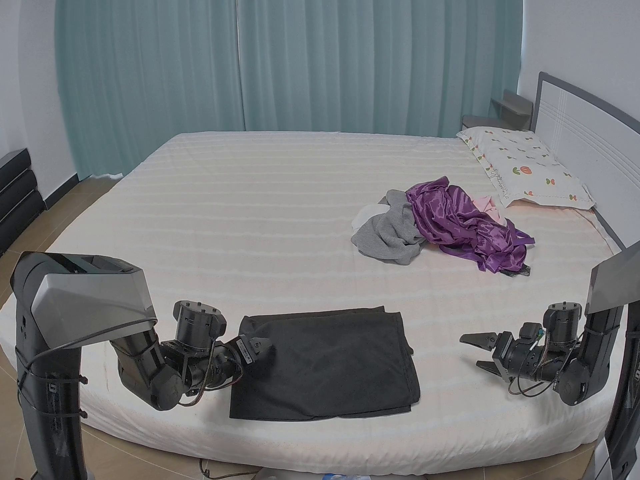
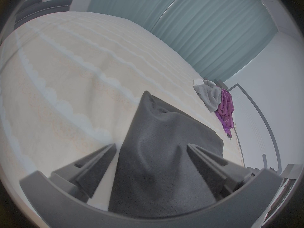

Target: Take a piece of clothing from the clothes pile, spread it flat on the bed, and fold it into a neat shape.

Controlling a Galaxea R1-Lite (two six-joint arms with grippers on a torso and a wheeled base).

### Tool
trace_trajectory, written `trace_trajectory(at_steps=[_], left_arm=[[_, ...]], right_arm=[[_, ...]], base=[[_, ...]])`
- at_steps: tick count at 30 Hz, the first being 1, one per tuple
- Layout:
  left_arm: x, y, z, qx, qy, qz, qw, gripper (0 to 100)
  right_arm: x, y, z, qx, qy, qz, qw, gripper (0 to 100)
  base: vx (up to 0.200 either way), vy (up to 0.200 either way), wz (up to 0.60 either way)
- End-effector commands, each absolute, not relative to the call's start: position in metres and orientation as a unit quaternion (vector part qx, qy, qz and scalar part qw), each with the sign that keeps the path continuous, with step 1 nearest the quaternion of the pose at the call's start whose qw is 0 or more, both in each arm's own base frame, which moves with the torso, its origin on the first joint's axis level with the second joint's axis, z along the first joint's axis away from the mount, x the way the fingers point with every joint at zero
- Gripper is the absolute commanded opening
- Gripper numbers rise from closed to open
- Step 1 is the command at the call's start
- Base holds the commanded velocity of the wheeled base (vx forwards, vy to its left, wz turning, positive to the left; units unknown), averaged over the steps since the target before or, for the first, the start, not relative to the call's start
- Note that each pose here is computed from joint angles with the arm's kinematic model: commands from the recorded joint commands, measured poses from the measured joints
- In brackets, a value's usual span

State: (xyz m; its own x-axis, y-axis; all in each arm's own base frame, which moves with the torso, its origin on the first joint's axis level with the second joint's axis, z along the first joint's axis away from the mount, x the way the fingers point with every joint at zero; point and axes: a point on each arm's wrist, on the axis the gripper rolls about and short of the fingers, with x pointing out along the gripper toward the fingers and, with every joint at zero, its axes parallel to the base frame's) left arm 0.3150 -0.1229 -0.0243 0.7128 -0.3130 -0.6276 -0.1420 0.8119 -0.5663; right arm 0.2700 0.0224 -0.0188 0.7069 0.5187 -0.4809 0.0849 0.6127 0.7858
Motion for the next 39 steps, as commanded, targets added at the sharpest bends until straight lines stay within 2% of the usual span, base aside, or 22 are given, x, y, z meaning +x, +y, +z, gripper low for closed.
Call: trace_trajectory(at_steps=[1, 30, 39], left_arm=[[0.3131, -0.1227, -0.03, -0.301, 0.385, -0.045, 0.872, 0], [0.3195, -0.1229, -0.0234, -0.336, 0.364, -0.041, 0.868, 0], [0.3218, -0.1187, -0.021, -0.34, 0.358, -0.037, 0.869, 0]], right_arm=[[0.2699, 0.0226, -0.0196, 0.42, 0.361, 0.131, 0.822, 100], [0.273, 0.0194, -0.026, 0.423, 0.364, 0.124, 0.821, 100], [0.273, 0.0194, -0.026, 0.423, 0.364, 0.124, 0.821, 100]], base=[[0.0, 0.0, 0.0], [0.0, 0.0, 0.0], [0.0, 0.2, 0.0]])
